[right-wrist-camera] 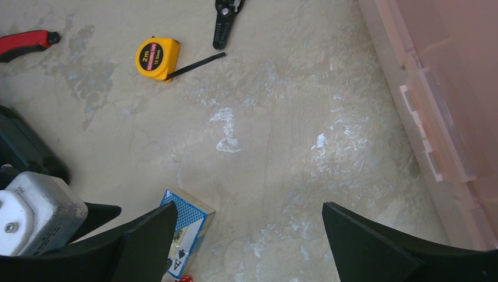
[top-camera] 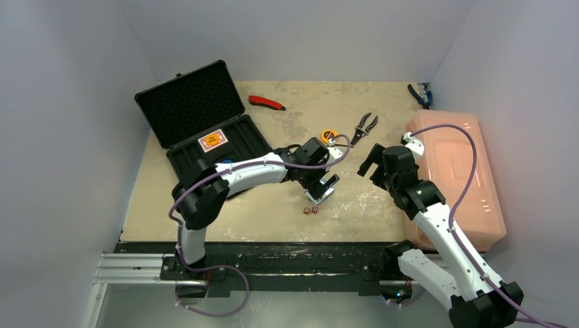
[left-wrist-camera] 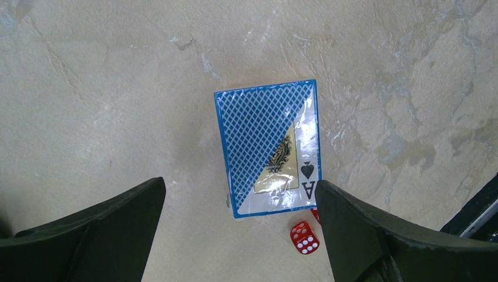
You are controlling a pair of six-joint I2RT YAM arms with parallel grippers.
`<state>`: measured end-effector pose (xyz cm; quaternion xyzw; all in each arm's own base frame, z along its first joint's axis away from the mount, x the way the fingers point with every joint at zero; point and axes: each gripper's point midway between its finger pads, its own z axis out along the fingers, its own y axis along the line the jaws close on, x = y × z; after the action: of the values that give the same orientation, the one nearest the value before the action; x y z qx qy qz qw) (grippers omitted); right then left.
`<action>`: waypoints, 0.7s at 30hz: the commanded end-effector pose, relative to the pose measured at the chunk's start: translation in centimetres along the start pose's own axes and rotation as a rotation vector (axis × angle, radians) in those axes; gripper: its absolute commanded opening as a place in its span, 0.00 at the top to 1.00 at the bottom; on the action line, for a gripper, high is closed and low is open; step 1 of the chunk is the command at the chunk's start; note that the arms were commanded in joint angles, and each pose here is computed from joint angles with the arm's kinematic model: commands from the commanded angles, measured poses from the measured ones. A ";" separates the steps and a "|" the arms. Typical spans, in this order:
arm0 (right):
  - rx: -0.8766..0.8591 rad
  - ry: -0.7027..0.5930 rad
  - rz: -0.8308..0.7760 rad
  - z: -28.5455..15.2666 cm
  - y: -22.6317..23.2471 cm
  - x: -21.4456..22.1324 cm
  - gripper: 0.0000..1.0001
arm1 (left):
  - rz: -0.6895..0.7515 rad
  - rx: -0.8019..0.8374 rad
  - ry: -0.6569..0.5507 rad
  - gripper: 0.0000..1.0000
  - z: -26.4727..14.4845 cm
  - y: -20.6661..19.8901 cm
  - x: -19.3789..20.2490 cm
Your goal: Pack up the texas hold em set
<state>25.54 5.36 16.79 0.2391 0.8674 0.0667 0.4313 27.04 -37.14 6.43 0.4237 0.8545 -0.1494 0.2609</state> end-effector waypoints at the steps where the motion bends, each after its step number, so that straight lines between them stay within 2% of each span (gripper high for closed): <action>1: 0.014 -0.029 0.017 -0.2 0.0 -0.8 0.01 | 0.037 0.019 -0.036 0.00 0.2 -1.1 -2.1; 16: 0.006 -0.020 0.012 -0.1 0.2 -0.6 0.01 | 0.058 0.017 0.020 0.02 2.5 -1.8 -1.3; 21: 0.006 -0.018 0.009 -0.1 0.2 -0.6 0.01 | 0.063 0.012 0.033 0.05 3.1 -2.0 -1.0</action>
<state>25.57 5.39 16.62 0.2386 0.8690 0.0651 0.4285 26.53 -39.15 3.43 0.4444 0.8547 -0.1353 0.2319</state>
